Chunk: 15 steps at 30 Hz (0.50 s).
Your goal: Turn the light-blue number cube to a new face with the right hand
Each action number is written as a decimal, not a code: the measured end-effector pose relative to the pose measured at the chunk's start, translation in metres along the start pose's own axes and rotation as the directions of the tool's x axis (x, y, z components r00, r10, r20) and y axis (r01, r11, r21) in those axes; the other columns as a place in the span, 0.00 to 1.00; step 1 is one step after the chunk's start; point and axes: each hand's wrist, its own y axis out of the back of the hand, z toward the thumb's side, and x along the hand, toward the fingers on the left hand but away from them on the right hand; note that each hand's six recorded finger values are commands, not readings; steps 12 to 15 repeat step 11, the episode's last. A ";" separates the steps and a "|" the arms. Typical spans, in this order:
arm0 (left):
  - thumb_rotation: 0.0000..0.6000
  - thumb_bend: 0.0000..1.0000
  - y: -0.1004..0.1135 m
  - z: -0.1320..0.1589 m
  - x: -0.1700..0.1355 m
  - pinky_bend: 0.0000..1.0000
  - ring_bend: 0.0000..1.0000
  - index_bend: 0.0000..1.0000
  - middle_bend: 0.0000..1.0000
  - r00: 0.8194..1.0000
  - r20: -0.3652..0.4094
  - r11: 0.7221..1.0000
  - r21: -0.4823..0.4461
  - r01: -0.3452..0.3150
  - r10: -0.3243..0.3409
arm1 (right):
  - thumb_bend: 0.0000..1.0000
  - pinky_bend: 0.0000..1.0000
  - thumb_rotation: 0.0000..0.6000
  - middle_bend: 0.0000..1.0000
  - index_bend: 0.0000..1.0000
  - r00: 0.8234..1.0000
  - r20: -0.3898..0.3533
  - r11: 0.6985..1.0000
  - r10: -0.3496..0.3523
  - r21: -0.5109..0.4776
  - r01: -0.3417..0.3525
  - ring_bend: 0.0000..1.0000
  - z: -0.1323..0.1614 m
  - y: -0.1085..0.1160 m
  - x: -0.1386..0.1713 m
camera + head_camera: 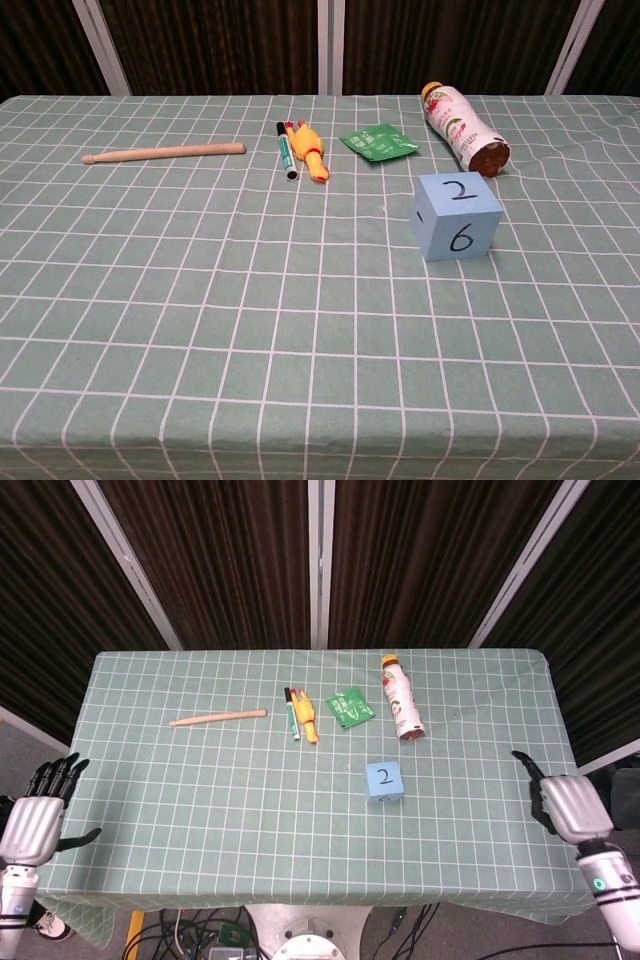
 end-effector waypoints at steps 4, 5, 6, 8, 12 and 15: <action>1.00 0.00 0.000 0.002 0.000 0.00 0.00 0.03 0.00 1.000 -0.001 1.000 -0.003 -0.015 0.015 | 0.00 0.00 1.00 0.00 0.00 0.991 0.039 0.991 -0.126 0.049 0.124 0.00 -0.022 -0.024 0.024; 1.00 0.00 -0.001 0.002 0.000 0.00 0.00 0.03 0.00 1.000 -0.001 1.000 -0.005 -0.015 0.015 | 0.00 0.00 1.00 0.00 0.00 0.984 0.052 0.984 -0.171 0.050 0.168 0.00 -0.024 -0.030 0.031; 1.00 0.00 -0.001 0.001 0.000 0.00 0.00 0.03 0.00 1.000 -0.001 1.000 -0.005 -0.016 0.016 | 0.00 0.00 1.00 0.00 0.00 0.978 0.063 0.980 -0.198 0.047 0.196 0.00 -0.025 -0.034 0.034; 1.00 0.00 -0.001 0.000 -0.001 0.00 0.00 0.03 0.00 1.000 -0.001 1.000 -0.006 -0.022 0.022 | 0.00 0.00 1.00 0.00 0.00 0.971 0.083 0.974 -0.226 0.043 0.223 0.00 -0.026 -0.040 0.038; 1.00 0.00 -0.001 -0.003 -0.002 0.00 0.00 0.03 0.00 0.999 -0.001 0.999 -0.005 -0.033 0.033 | 0.00 0.00 1.00 0.00 0.00 0.974 0.101 0.979 -0.205 0.035 0.202 0.00 -0.028 -0.046 0.038; 1.00 0.00 -0.001 -0.003 -0.002 0.00 0.00 0.03 0.00 0.999 -0.001 0.999 -0.005 -0.033 0.033 | 0.00 0.00 1.00 0.00 0.00 0.974 0.101 0.979 -0.205 0.035 0.202 0.00 -0.028 -0.046 0.038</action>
